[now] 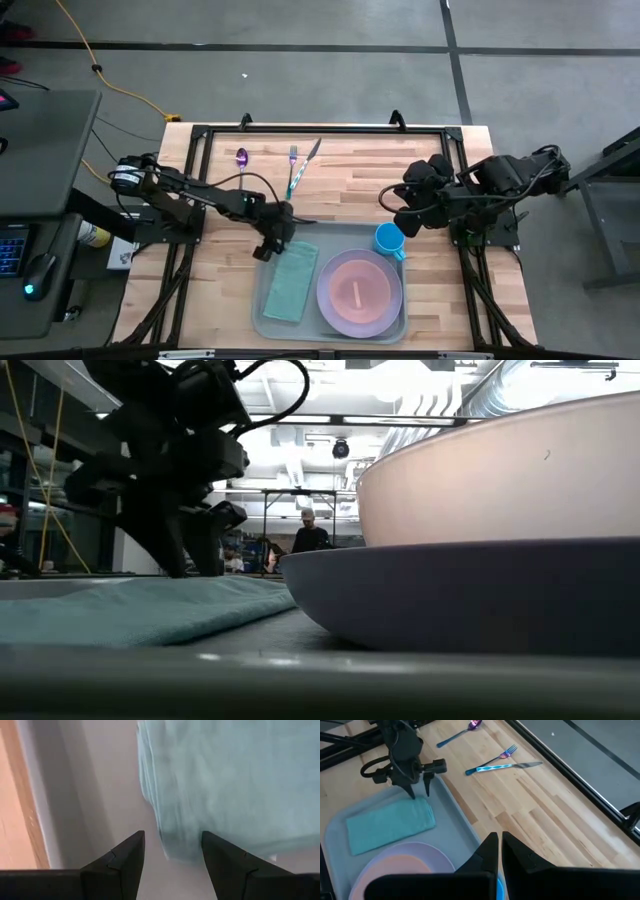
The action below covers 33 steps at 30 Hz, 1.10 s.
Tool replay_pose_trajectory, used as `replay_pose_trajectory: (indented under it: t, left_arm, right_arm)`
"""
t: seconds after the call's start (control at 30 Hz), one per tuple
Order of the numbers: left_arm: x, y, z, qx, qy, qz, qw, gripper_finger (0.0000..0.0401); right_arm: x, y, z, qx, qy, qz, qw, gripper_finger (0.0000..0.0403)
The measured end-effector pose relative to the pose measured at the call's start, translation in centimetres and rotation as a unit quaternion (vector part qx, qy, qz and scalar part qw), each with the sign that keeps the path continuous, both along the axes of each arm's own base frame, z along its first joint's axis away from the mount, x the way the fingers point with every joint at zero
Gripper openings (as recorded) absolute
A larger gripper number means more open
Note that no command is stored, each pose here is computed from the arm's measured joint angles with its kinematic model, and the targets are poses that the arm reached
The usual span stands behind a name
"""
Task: Set up tray
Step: Put the blue napkin on the gray tray to the left of the purple plate
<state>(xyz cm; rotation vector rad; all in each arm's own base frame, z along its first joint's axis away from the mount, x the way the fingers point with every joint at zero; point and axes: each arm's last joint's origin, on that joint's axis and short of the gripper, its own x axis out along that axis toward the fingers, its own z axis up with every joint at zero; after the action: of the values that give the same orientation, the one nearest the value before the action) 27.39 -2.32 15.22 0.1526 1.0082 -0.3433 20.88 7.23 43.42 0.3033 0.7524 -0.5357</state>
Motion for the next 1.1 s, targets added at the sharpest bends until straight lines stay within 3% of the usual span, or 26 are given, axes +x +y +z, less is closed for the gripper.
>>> replay_pose_trajectory:
  t: [0.23,1.1]
  left_arm:
    - [0.7,-0.1,0.5,-0.029,-0.038,0.016,0.999,0.0227]
    - [1.2,-0.3,-0.8,-0.044,-0.023,0.006,0.999,0.0227]
  right_arm:
    - [0.0,0.0,0.0,-0.008,0.006,0.008,1.0,0.0]
    - [-0.2,0.0,-0.1,-0.007,0.021,0.019,1.0,0.0]
